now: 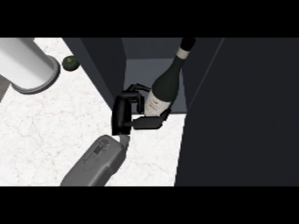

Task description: Pick up the wine, place it into the cabinet and close the cabinet

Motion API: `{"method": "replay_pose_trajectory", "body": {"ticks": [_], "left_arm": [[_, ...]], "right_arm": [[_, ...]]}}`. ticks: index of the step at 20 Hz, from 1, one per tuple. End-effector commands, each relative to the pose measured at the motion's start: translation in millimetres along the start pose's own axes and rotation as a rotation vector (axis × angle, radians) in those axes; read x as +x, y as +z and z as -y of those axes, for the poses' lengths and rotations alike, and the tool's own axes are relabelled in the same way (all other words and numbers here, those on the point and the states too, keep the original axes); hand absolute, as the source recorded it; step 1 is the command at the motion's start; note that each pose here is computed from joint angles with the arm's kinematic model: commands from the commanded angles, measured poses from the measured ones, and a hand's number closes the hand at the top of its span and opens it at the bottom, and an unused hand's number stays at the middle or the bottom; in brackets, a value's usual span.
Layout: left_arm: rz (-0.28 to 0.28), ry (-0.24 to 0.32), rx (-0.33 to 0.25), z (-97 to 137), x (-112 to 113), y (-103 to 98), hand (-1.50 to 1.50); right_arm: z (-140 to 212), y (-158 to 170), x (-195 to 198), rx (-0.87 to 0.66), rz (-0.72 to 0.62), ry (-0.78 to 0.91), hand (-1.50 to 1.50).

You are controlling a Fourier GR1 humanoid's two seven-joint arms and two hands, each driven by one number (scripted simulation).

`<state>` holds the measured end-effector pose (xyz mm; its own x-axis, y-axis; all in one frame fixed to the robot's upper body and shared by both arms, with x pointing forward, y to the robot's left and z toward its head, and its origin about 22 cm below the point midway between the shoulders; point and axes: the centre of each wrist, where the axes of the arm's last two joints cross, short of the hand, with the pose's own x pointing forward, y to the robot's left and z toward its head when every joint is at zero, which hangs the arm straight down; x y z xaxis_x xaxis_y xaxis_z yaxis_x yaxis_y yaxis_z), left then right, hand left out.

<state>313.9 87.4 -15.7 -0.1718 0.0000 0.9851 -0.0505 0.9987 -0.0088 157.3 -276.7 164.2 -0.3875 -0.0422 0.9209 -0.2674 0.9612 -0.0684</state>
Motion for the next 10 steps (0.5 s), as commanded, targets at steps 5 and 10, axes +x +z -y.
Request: {"method": "replay_pose_trajectory", "body": {"ticks": [5,10], "left_arm": [[0.024,0.019,0.034,-5,-18,-22,1.5],[0.018,0.041,-0.002,14,-3,-39,1.5]], "right_arm": [[8,1,-8,0.01,0.033,-0.044,-1.5],[5,2,-3,0.011,0.03,-0.045,-1.5]]}}
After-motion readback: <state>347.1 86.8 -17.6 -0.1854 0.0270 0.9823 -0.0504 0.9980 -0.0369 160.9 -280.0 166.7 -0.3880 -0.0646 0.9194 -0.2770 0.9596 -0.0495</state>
